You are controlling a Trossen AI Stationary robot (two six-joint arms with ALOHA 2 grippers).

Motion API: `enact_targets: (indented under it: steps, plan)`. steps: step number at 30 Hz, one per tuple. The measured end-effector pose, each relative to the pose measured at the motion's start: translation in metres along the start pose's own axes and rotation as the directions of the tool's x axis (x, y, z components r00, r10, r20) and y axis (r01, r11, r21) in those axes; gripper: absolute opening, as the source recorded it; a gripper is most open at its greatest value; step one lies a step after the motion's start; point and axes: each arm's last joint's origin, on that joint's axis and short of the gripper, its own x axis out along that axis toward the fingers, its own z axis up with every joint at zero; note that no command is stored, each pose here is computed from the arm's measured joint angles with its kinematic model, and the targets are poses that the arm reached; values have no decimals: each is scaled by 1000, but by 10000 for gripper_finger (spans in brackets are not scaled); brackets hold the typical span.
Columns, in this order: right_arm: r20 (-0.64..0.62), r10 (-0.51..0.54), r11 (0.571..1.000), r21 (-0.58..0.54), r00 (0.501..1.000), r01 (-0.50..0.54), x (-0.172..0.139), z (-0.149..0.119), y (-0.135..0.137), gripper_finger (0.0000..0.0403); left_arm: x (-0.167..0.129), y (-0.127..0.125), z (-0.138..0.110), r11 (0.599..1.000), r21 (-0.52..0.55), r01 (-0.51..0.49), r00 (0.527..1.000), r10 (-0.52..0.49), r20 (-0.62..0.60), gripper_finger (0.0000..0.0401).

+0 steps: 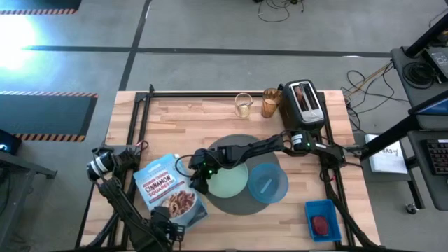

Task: Arrange a breakfast setting
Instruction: Pour the cereal from the cereal box into the blue bowl

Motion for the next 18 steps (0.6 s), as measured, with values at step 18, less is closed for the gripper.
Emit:
enact_targets:
  steps: [18]
  plan:
    - [-34,-59,995,73,998,62,4,-7,-6,186,7,-9,10,997,25,77,993,-79,92,260]
